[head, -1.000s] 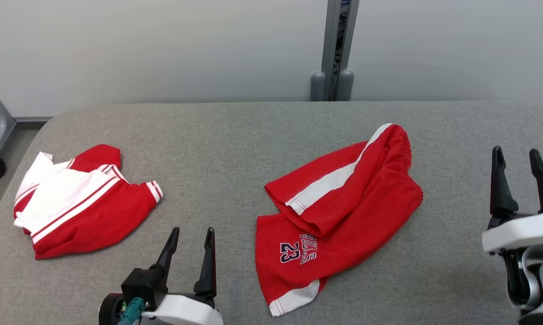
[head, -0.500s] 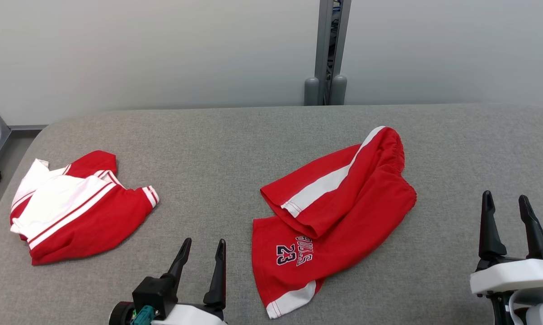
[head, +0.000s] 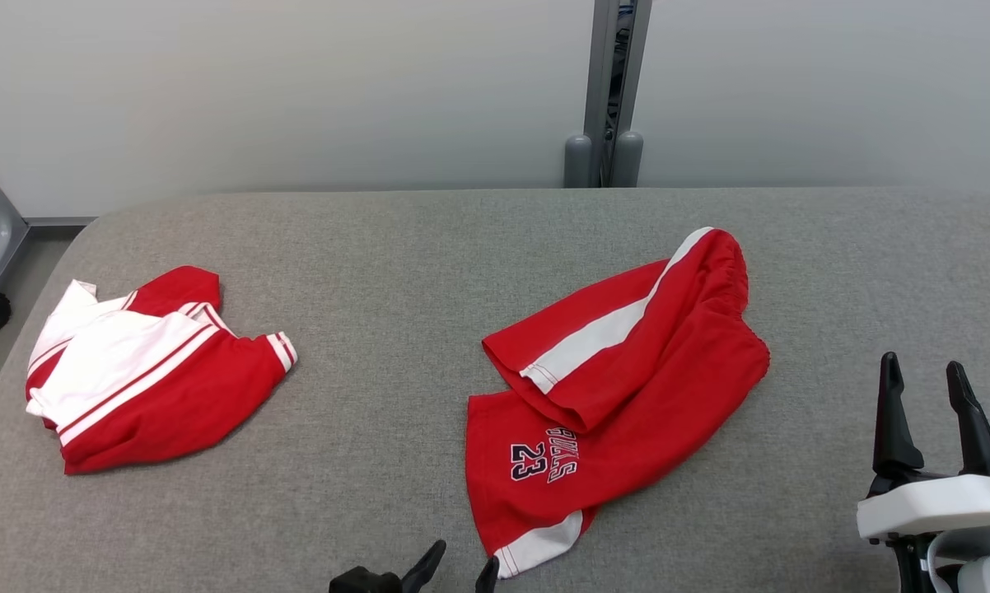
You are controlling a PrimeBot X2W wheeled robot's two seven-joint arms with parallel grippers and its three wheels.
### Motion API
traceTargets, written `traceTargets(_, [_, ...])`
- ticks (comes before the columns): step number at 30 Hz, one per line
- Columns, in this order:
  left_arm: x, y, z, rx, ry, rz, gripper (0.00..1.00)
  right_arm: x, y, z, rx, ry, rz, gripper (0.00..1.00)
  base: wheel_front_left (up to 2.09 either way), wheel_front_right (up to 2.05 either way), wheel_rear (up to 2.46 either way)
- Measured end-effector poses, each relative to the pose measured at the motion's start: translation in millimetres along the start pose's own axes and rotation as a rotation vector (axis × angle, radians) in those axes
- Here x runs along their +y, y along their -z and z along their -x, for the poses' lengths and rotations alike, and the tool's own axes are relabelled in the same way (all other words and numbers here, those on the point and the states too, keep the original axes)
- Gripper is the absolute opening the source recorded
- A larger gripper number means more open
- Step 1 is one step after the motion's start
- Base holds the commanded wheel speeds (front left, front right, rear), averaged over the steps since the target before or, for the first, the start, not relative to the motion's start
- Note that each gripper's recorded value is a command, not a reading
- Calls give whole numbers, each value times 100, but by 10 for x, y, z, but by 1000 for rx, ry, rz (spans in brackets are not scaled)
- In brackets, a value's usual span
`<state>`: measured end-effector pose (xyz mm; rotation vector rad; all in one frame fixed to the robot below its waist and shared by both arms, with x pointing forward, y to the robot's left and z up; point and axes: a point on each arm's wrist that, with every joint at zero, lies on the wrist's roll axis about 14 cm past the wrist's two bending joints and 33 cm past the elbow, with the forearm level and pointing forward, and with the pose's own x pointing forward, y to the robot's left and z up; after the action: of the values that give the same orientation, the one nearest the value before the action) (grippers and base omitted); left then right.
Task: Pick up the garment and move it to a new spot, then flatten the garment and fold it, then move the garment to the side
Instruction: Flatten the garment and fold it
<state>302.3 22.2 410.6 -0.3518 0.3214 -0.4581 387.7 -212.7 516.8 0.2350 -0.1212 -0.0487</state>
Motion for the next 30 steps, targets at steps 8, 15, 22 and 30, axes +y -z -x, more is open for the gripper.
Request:
traceTargets(8, [-69,286,-58,115,44,45,100,23,72,-48,18,-3,-4,100,0,0,0])
traceTargets(15, [-229,472,-160,216,114,68,100,1,125,-87,31,4,-4,100,0,0,0])
traceTargets(22, [-262,487,-244,235,131,92,100,-76,143,-76,37,26,-1,100,0,0,0])
traceTargets(30, [-257,412,-291,215,127,108,18,-76,161,-65,44,27,-6,100,0,0,0])
